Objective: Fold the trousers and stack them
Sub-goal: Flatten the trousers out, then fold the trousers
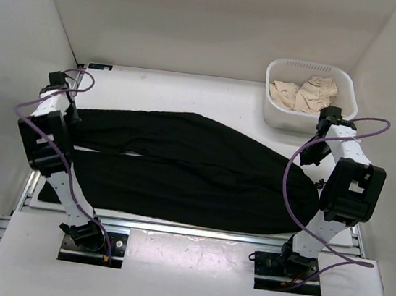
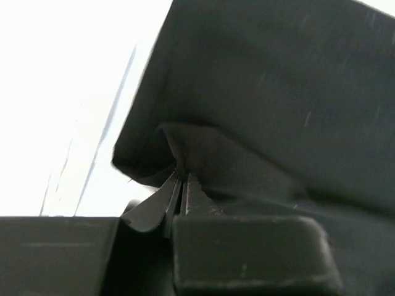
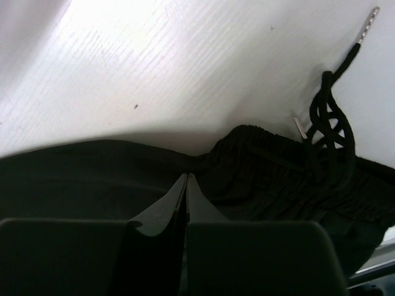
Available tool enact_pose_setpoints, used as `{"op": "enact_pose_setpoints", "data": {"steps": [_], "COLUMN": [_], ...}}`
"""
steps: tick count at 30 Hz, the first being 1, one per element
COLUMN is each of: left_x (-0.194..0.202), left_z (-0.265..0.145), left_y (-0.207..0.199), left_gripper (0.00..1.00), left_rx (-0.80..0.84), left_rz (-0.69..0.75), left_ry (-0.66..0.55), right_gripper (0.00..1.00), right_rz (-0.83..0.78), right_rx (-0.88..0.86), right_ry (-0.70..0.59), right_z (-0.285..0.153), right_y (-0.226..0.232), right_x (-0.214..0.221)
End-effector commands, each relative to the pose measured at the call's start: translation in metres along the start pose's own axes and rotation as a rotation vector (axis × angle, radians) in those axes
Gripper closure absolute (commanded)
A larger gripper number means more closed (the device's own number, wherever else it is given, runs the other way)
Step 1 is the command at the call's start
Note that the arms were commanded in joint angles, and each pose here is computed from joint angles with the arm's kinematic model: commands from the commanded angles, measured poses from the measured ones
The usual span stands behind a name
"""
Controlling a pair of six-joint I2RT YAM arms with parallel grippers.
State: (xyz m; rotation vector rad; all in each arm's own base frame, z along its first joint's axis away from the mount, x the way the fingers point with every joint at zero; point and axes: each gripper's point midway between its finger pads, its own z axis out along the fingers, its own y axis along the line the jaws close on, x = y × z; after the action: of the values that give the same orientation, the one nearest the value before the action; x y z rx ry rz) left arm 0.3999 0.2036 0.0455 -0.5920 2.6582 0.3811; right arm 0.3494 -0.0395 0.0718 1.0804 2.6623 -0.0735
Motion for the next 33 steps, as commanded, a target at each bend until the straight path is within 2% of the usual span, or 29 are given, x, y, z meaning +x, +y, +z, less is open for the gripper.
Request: {"op": "enact_pose_setpoints", "data": {"steps": [1,3,6,7,9,11,13,15,18,21,24,25,26,28,33], "left_x": [-0.005,0.025,0.052,0.060,0.066,0.060,0.051,0.024,-0.013,-0.047,-0.062,-0.078,-0.073,-0.083,-0.059], "left_z": [-0.055,-0.045,-0.025,-0.017,-0.013,-0.014,-0.020,-0.031,-0.047,-0.049,-0.031,-0.032,-0.011,0.000,0.056], "left_y": [0.035,0.042,0.051,0.049,0.045,0.042,0.042,0.044,0.035,0.022,0.008,0.008,0.002,0.000,-0.011], "left_gripper": [0.86,0.86,0.86,0.83,0.82,0.75,0.59,0.32,0.19,0.13,0.11,0.11,0.11,0.10,0.07], "left_rx": [-0.066,-0.096,-0.109,-0.108,-0.092,-0.071,-0.060,-0.053,-0.014,0.008,0.043,0.043,0.054,0.054,0.055], "left_rz": [-0.056,-0.053,-0.066,-0.060,-0.056,-0.059,-0.061,-0.072,-0.066,-0.051,-0.037,-0.042,-0.035,-0.035,-0.018], "left_ry": [-0.101,-0.032,0.054,0.084,0.102,0.096,0.085,0.029,-0.047,-0.104,-0.098,-0.130,-0.088,-0.091,0.020], "right_gripper": [1.00,0.97,0.58,0.40,0.32,0.28,0.24,0.23,0.21,0.21,0.21,0.21,0.21,0.21,0.21], "right_rz": [-0.018,-0.022,-0.030,-0.005,0.010,0.064,0.099,0.131,0.173,0.182,0.180,0.180,0.180,0.179,0.168], "right_rx": [-0.019,-0.043,-0.104,-0.140,-0.197,-0.215,-0.239,-0.244,-0.211,-0.131,-0.094,-0.082,-0.077,-0.057,-0.032], "right_ry": [-0.066,-0.099,-0.091,-0.091,-0.024,0.008,0.071,0.132,0.220,0.215,0.197,0.178,0.183,0.188,0.198], "right_z": [-0.030,-0.042,-0.050,-0.056,-0.052,-0.050,-0.040,-0.022,0.000,0.023,0.036,0.039,0.040,0.042,0.046], "right_y": [-0.003,0.000,0.014,0.023,0.040,0.047,0.057,0.060,0.058,0.048,0.048,0.049,0.049,0.048,0.045], "right_x": [-0.011,-0.018,-0.018,-0.021,-0.011,-0.009,0.004,0.018,0.036,0.037,0.029,0.021,0.021,0.020,0.020]}}
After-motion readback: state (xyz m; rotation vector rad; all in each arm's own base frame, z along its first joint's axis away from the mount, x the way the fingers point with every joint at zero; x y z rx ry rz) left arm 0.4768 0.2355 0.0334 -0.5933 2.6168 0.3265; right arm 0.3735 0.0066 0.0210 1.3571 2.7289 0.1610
